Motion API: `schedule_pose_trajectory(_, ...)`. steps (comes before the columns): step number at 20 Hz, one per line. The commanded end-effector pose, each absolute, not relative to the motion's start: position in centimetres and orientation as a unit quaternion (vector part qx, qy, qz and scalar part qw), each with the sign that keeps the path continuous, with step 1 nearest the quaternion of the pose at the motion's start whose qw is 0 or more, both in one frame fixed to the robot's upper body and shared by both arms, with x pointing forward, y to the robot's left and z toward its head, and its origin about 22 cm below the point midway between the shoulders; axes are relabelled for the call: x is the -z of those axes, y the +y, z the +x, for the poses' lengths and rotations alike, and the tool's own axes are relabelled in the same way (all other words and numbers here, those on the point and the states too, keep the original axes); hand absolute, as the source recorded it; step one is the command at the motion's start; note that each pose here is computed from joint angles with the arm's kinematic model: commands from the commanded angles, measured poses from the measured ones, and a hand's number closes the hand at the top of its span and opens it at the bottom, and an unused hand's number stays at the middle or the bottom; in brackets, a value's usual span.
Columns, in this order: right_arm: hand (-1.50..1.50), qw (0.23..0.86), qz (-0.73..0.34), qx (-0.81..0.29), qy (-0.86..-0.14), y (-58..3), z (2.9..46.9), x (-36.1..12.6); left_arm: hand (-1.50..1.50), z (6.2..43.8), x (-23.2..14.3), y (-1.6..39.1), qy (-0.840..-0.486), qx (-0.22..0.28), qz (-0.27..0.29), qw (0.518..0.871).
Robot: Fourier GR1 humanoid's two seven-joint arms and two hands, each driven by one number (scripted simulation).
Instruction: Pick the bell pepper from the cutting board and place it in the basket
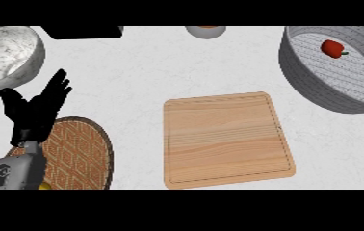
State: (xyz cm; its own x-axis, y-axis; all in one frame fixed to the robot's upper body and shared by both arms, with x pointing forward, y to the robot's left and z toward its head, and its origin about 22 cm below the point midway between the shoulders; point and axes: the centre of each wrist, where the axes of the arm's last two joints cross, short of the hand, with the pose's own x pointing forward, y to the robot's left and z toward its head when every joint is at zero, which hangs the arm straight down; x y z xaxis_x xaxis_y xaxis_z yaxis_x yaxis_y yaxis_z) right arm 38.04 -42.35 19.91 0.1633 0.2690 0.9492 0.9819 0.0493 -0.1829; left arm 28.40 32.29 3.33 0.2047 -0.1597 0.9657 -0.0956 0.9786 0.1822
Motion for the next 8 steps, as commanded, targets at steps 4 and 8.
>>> schedule_pose_trajectory(4,-1.50,0.552,-0.553,0.311,-0.542,-44.7,30.4,-17.5,0.00,28.1,-3.8,33.6,-0.627,0.007,0.125,0.769)
schedule_pose_trajectory(8,-1.50,0.560,-0.551,0.297,-0.543,-46.7,24.1,-17.3,0.00,27.9,-4.1,32.2,-0.628,0.010,0.116,0.770)
